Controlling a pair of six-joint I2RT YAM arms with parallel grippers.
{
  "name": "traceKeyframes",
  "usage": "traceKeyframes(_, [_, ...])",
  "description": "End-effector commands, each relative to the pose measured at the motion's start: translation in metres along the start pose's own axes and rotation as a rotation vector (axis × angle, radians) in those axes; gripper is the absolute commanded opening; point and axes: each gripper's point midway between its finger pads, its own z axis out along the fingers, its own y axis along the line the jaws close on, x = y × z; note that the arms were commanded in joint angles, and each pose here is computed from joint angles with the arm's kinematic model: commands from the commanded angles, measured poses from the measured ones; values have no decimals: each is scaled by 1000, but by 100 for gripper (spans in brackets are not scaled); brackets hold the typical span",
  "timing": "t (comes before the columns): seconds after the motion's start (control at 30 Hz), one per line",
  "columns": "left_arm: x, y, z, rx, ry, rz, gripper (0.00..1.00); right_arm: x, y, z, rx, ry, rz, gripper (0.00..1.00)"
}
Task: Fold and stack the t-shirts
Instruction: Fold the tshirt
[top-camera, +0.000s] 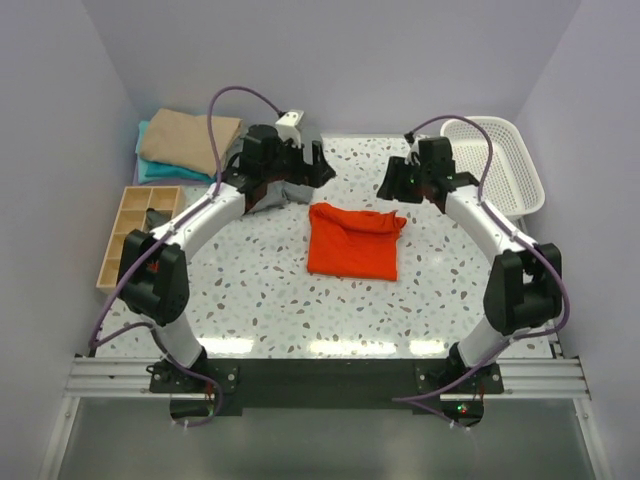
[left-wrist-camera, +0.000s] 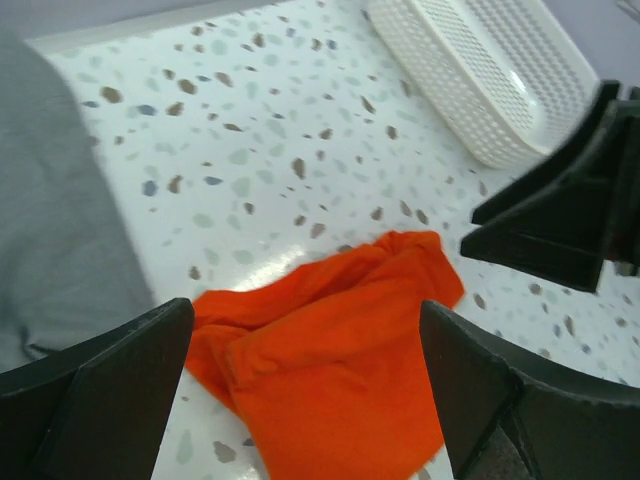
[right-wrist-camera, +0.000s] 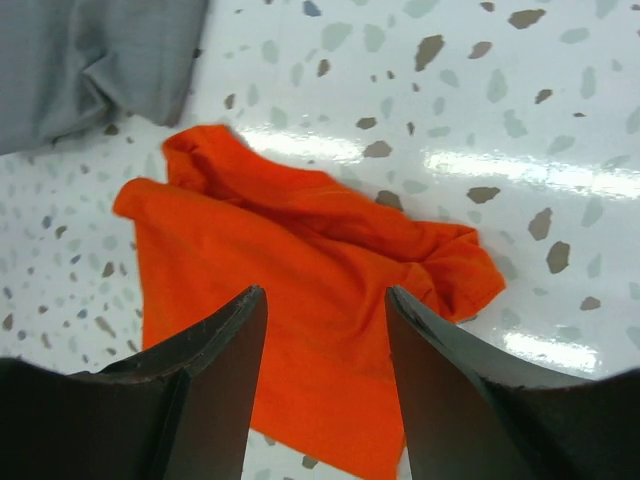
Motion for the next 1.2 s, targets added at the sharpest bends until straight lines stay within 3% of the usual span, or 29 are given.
traceKeyframes(0.0, [43, -58, -15, 308, 151, -42, 100, 39, 26, -20, -152, 120, 18, 54])
traceKeyframes(0.2, [129, -64, -10, 339, 347, -102, 100, 71, 26, -31, -166, 205, 36, 53])
traceKeyframes(0.3, [143, -60, -3, 334, 370, -120, 100, 82, 25, -29, -167, 238, 54, 52])
traceKeyframes(0.73, [132, -45, 49, 296, 375, -104, 100, 100, 13, 6, -123, 340, 97, 51])
traceKeyframes(1.17, [125, -8, 92, 234, 349, -112, 100, 30, 0, 63, -22, 211, 18, 52])
